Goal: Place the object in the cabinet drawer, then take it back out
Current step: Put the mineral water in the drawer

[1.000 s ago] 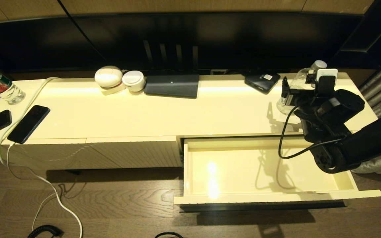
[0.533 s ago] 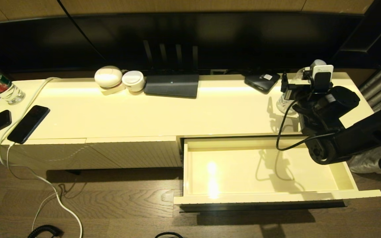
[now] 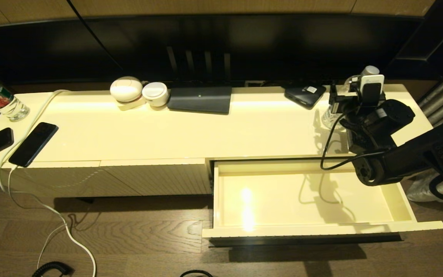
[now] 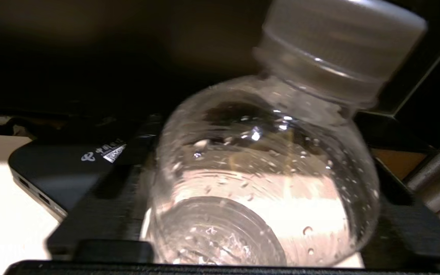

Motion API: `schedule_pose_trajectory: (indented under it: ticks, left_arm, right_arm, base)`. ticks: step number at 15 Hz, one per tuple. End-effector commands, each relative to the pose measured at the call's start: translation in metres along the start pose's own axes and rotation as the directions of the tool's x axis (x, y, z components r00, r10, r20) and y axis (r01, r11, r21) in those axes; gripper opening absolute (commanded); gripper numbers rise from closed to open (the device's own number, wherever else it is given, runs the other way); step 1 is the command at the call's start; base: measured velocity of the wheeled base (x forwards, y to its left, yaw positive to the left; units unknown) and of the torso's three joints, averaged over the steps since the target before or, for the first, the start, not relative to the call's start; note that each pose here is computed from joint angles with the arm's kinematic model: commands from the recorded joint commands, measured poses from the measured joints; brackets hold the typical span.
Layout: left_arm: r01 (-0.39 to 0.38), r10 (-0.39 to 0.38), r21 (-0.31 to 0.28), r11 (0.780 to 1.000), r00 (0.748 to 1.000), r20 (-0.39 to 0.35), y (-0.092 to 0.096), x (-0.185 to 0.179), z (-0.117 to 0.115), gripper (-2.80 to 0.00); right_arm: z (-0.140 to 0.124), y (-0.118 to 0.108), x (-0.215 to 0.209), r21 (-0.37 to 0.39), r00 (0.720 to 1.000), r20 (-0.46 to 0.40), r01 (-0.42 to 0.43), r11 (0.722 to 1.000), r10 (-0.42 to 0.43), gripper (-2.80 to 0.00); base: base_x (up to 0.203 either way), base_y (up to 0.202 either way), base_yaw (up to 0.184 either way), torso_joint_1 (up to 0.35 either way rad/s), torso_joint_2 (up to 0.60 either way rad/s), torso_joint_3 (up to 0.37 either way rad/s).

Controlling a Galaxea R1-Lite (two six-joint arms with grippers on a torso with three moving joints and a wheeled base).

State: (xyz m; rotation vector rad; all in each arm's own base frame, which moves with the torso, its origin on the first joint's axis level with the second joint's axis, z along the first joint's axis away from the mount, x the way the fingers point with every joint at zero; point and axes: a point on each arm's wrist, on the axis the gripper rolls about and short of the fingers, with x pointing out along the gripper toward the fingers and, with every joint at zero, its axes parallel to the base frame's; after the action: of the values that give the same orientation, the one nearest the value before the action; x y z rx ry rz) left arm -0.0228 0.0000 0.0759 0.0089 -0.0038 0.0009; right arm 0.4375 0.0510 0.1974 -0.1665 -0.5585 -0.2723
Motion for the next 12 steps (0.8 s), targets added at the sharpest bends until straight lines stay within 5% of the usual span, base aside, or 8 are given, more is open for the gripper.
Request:
schedule_pose_trajectory:
  ticks: [1,8,12]
  left_arm:
    - [-0.001,0.001,0.0,1.0,1.0,-0.001,0.0,0.0,0.0,-2.8]
    - [-0.001,0.001,0.0,1.0,1.0,-0.002,0.0,0.0,-0.001,-2.8]
    - [-0.001,0.001,0.0,1.0,1.0,-0.001,0.0,0.0,0.0,-2.8]
  right_arm:
    - [0.001,0.0,0.0,-0.003,1.0,0.008,0.004,1.0,-0.004,-2.8]
    - [0.01,-0.004,-0.004,-0.015,1.0,0.004,0.002,1.0,-0.002,-2.8]
    - [0.046,-0.017,-0.034,-0.112,0.994,-0.07,-0.091,0.99,0.083,-2.8]
  base:
    - [0.0,0.0,0.0,0.0,0.0,0.0]
    - [0.0,0.0,0.0,0.0,0.0,0.0]
    - [0.0,0.0,0.0,0.0,0.0,0.0]
